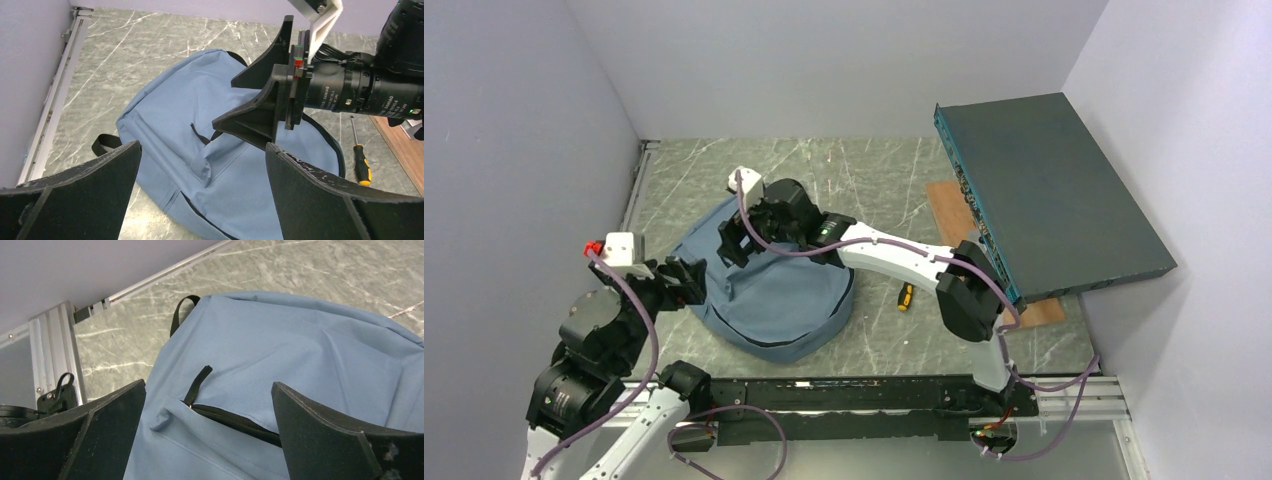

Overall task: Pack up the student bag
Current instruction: Zip the student bag at the center of the board.

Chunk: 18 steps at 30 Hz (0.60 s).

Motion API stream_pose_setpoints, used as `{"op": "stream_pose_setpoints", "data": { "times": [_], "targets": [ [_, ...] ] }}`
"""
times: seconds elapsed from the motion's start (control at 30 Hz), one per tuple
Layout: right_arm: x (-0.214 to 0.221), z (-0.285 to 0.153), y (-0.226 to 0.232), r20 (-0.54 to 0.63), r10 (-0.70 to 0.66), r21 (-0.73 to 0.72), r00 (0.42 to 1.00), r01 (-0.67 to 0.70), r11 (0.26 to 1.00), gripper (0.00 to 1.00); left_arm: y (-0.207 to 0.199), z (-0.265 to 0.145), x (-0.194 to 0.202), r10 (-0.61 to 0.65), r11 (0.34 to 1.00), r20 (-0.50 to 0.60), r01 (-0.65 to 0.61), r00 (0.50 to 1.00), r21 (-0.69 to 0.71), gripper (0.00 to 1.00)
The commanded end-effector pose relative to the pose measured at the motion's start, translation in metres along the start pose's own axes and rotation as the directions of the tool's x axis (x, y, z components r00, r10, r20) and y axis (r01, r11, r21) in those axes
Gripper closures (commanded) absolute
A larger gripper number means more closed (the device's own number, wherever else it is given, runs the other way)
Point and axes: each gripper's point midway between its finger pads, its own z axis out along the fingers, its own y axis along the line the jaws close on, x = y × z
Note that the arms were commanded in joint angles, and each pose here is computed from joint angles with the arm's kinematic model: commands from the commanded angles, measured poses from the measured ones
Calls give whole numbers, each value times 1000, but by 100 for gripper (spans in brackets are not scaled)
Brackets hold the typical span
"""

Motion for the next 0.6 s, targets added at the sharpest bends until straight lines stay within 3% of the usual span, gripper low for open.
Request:
{"op": "stream_pose_setpoints", "data": {
  "times": [0.0, 0.13, 0.23, 0.4, 0.57],
  "targets": [
    [-19, 9, 13, 5, -81, -13, 997, 81, 997, 1, 12, -18, -10, -38, 998, 45, 40, 998, -41, 0],
    [-10, 17, 16, -25, -108, 4, 994, 108, 994, 3, 17, -27, -11, -66, 997, 82, 70, 994, -42, 0],
    [-1, 23, 17, -39, -105, -2, 994, 105, 994, 15, 22, -30, -11, -67, 995, 87, 72, 994, -62, 0],
    [12, 37, 16, -77, -116, 3, 990, 116, 993, 24, 24, -30, -6, -74, 994, 76, 79, 994, -73, 0],
    [27, 49, 8, -123, -117, 119, 985, 132, 984, 26, 23, -30, -2, -93, 993, 71, 98, 993, -69, 0]
  ]
}}
